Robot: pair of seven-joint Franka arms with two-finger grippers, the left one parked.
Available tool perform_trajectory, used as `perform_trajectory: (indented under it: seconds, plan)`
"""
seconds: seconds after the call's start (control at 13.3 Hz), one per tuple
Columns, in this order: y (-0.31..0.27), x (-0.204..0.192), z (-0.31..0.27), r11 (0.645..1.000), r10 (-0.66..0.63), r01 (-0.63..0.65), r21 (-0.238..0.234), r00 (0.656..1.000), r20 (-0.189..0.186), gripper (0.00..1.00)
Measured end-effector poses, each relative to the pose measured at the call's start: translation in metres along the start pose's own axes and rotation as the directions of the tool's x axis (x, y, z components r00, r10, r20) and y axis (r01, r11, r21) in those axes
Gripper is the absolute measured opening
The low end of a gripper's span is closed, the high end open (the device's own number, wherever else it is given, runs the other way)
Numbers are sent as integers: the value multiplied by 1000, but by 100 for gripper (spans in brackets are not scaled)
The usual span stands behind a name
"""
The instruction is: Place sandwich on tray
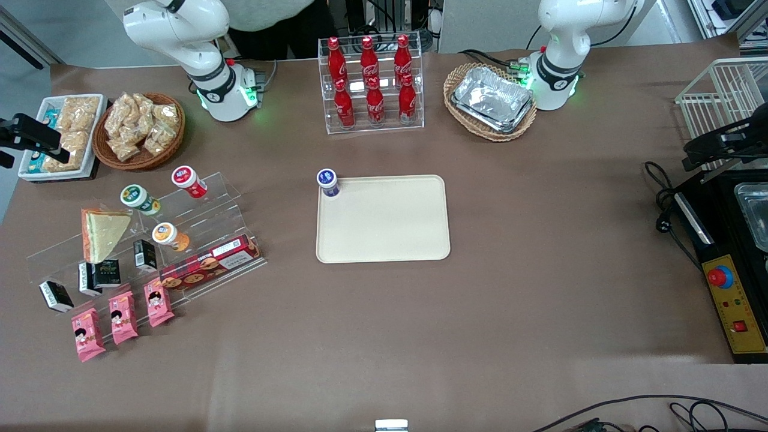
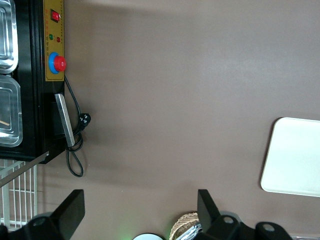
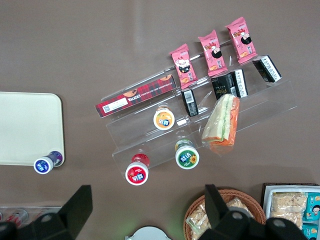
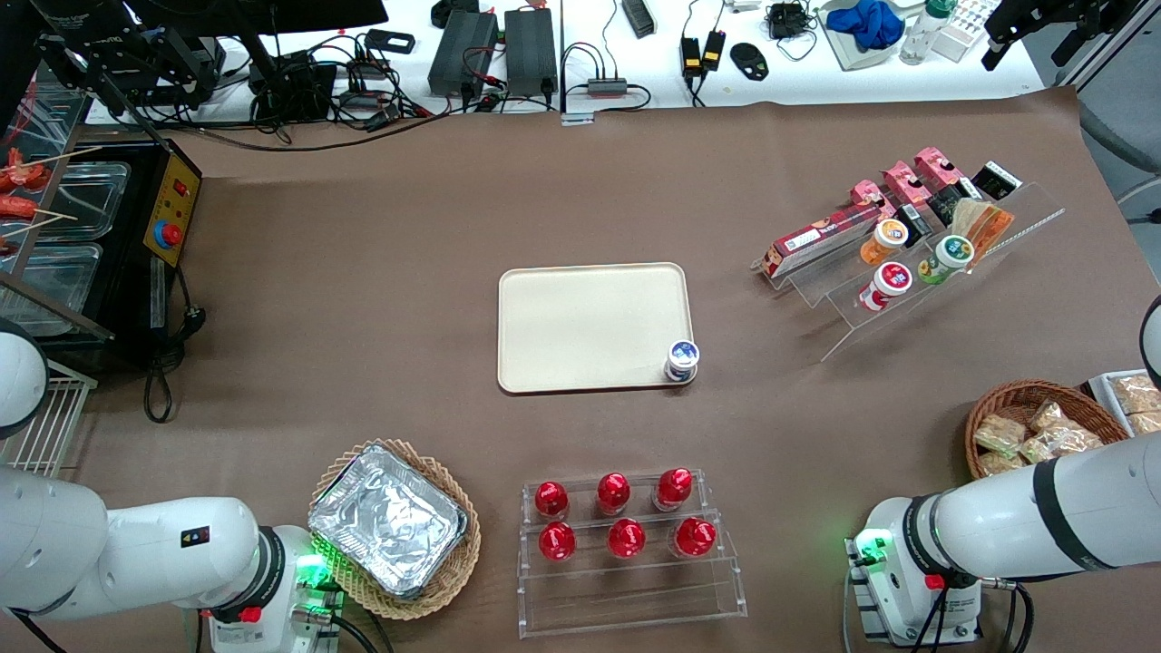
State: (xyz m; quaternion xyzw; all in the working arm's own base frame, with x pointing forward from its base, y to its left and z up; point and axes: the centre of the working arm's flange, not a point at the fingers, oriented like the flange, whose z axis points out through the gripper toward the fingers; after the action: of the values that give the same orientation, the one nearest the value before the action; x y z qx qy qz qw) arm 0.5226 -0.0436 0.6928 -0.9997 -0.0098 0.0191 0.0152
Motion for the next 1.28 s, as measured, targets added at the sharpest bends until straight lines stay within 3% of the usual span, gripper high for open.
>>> perform_trajectory:
  seconds: [0.75,0.98,1.28]
  plan:
    - [65,-6,10,984,179,-179,4,984,22,100]
    - [70,0,21,950,311,-311,-7,949,43,100]
    - [71,13,32,896,444,-444,-21,895,33,100]
